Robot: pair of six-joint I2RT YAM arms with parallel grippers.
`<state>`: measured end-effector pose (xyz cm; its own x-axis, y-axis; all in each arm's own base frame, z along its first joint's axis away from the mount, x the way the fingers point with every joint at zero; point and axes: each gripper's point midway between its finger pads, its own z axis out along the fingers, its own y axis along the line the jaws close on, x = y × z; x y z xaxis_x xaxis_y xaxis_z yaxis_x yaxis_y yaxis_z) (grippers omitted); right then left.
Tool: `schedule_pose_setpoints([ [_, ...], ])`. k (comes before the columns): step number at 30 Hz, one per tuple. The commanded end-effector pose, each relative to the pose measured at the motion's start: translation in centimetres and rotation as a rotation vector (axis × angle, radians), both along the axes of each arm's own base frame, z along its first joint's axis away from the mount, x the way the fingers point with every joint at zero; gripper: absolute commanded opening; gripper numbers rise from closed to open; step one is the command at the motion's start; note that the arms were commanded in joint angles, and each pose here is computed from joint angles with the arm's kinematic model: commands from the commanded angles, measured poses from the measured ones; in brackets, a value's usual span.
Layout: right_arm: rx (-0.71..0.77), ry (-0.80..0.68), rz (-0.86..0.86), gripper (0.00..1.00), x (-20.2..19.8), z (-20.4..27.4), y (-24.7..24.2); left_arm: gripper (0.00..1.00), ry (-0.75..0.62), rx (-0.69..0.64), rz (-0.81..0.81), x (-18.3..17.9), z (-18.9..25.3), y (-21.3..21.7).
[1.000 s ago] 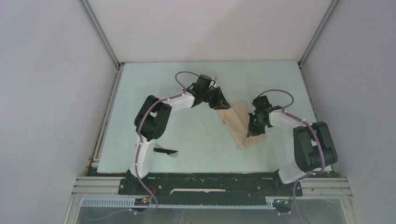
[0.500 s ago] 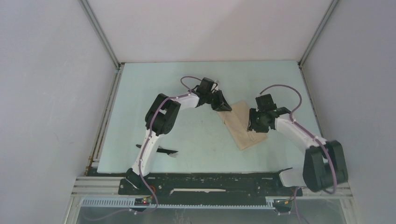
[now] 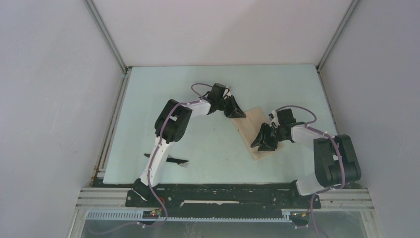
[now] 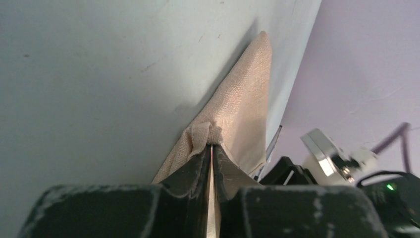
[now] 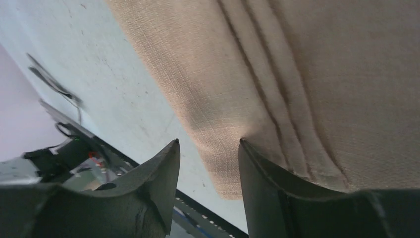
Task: Fold the napkin into a case and place the utensils inside
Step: Pick up the 2/3-rectangle-folded napkin from the center of the board.
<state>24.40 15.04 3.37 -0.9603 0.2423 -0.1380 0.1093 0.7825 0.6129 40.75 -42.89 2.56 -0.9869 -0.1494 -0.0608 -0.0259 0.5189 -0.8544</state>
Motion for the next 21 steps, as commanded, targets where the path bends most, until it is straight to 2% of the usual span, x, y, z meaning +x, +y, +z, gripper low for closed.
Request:
schedule_pose_setpoints([
  [1,-0.011,-0.013,-0.052,0.55,0.5,-0.7,-1.4,0.12,0.010,-0.024,0.007,0.5,-0.7,-0.6],
  [4,-0.064,-0.057,-0.064,0.56,0.8,0.5,-2.2,0.11,0.015,-0.026,0.009,0.5,-0.9,-0.6],
  [8,-0.049,-0.142,-0.013,0.58,1.3,4.3,-0.4,0.10,0.027,-0.032,0.010,0.4,-1.1,-0.6],
  [12,0.157,-0.133,0.067,0.61,0.8,6.4,3.6,0.09,0.032,-0.036,0.014,0.4,-1.1,-0.5],
  [16,0.235,-0.035,0.079,0.60,-0.4,3.4,4.8,0.11,0.017,-0.048,0.010,0.5,0.0,-0.6],
  [21,0.087,0.028,0.027,0.59,-1.3,-0.4,1.8,0.19,-0.032,-0.083,-0.009,0.6,3.4,-0.8],
])
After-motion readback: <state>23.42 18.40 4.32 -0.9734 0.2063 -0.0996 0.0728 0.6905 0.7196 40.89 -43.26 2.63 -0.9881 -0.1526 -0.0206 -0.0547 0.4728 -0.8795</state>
